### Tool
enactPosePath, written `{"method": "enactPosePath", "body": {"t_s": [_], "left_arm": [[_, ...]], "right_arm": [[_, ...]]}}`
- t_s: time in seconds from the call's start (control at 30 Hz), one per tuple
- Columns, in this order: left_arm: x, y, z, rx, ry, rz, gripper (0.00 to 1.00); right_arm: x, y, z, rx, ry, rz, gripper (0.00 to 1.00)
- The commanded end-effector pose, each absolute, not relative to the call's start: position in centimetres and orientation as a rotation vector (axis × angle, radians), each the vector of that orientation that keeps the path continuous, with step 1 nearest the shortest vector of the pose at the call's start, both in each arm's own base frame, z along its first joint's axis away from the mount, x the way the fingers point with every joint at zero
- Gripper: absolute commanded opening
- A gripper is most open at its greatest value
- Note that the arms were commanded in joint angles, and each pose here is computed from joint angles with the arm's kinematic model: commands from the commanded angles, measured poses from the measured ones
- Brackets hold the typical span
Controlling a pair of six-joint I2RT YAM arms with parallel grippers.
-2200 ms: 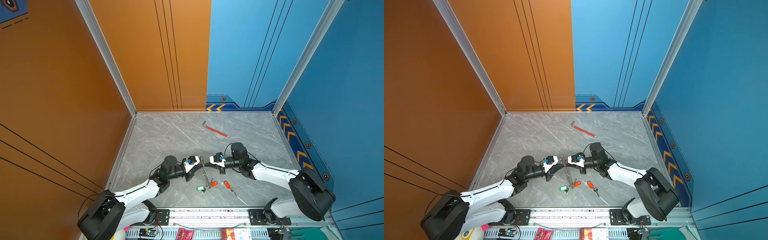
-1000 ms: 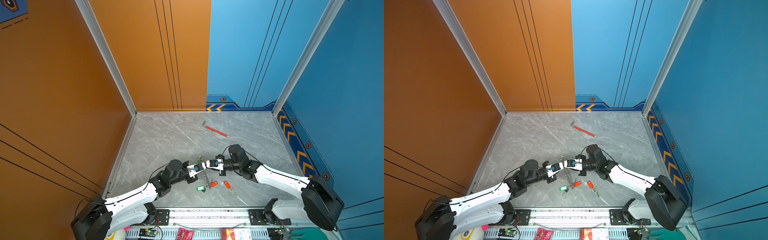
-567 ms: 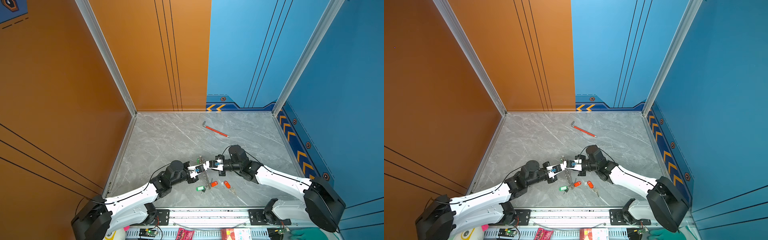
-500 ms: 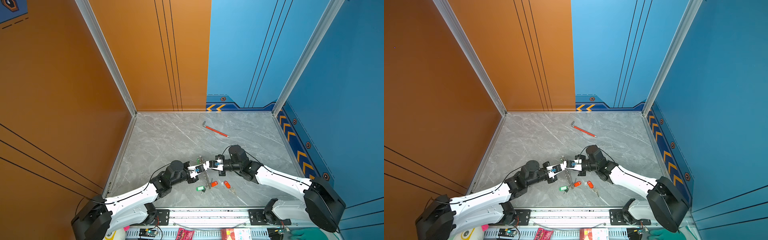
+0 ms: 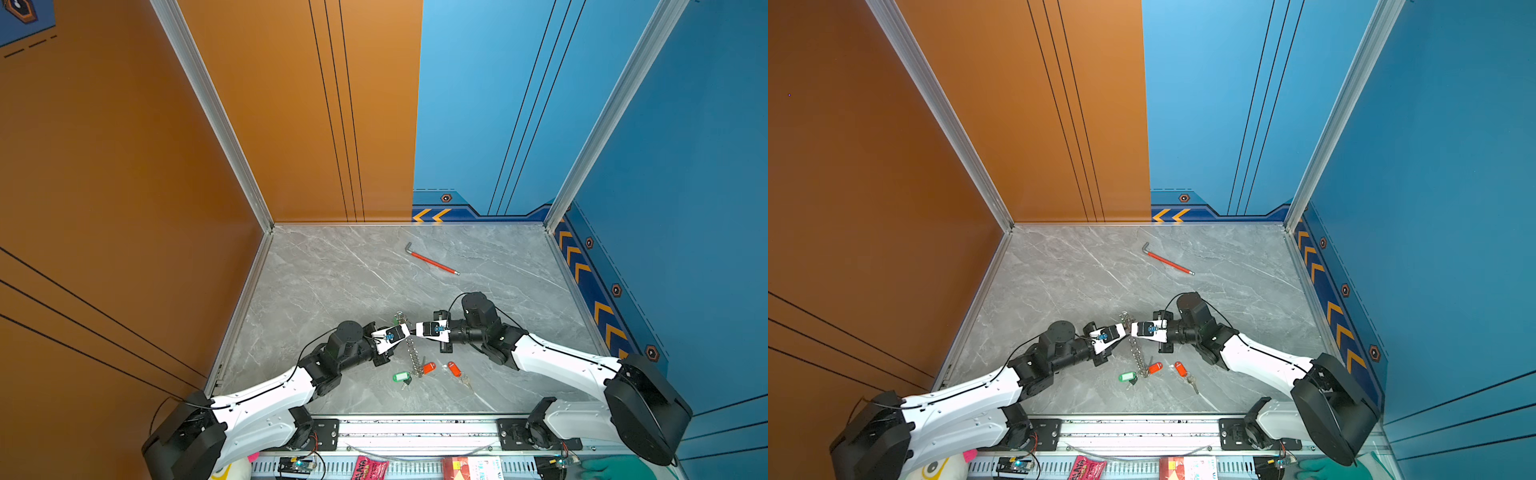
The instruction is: Put the keys on the keyring
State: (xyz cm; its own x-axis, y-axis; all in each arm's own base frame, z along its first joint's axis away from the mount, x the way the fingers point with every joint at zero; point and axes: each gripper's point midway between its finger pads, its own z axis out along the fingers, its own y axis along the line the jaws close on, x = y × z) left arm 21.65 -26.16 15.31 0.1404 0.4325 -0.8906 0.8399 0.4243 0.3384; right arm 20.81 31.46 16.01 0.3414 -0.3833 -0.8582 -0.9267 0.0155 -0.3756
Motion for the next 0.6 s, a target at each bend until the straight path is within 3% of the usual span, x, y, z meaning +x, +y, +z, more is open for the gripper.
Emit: {"method": "enactPosePath", "body": {"t_s": [0.0,0.57], "left_arm": [[21.2,-26.6,15.9,1.175,1.461,-0.492,0.21],[20.1,-27.0,16.3,1.204,1.425,-0.564,0.15]], "right_arm": [[20.2,31.7,17.2,-1.536,1.17,0.702,0.0],[20.7,31.7,16.6,-1.567,1.187,0.622,0.0]]}}
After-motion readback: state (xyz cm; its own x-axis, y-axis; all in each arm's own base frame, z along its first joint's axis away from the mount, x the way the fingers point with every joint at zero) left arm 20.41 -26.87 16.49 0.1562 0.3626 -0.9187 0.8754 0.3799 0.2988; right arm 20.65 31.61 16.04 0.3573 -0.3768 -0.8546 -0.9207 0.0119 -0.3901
